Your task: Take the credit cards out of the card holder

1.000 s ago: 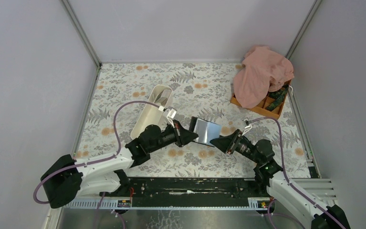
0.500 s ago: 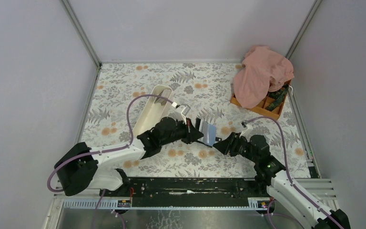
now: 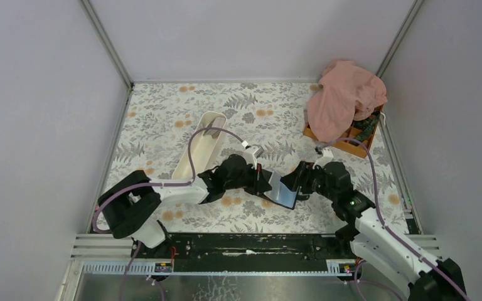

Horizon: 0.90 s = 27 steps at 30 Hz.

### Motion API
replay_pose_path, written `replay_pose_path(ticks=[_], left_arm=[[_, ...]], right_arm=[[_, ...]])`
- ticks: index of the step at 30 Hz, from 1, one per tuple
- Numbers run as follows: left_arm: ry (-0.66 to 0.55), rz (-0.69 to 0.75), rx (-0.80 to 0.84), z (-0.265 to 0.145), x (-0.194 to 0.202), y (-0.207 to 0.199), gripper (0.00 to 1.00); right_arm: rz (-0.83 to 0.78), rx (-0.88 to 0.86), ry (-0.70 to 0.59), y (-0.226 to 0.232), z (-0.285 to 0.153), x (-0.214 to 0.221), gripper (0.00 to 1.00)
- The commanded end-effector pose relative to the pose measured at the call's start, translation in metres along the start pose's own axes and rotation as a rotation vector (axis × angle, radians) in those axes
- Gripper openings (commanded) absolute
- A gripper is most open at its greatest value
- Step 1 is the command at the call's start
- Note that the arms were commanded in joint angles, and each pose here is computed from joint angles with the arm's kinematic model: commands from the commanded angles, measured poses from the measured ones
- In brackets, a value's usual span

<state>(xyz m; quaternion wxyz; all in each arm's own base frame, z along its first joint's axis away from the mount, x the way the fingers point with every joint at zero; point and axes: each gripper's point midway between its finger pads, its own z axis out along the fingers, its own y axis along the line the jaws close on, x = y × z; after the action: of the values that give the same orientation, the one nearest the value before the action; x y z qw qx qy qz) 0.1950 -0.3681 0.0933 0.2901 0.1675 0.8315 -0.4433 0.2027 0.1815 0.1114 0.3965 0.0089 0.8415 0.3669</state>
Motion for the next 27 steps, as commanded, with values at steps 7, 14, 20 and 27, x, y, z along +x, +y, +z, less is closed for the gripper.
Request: replay_pose_path(ticks=[7,14,20,27], left_arm=[[0.009,0.051,0.036,0.011,-0.003,-0.006,0.00],[0.028,0.047,0.029,0.018,0.002,-0.001,0.00],[0.025,0.048,0.024,0.020,-0.001,-0.001,0.00],[0.024,0.045,0.027,0.020,0.000,-0.001,0.00]], right_arm=[[-0.134,0.091,0.060,0.013,0.022,-0.020,0.67],[-0.223,0.115,0.158,0.021,0.035,-0.001,0.67],[-0.245,0.163,0.217,0.010,0.041,0.017,0.58],[-0.236,0.190,0.244,-0.001,0.044,0.028,0.50]])
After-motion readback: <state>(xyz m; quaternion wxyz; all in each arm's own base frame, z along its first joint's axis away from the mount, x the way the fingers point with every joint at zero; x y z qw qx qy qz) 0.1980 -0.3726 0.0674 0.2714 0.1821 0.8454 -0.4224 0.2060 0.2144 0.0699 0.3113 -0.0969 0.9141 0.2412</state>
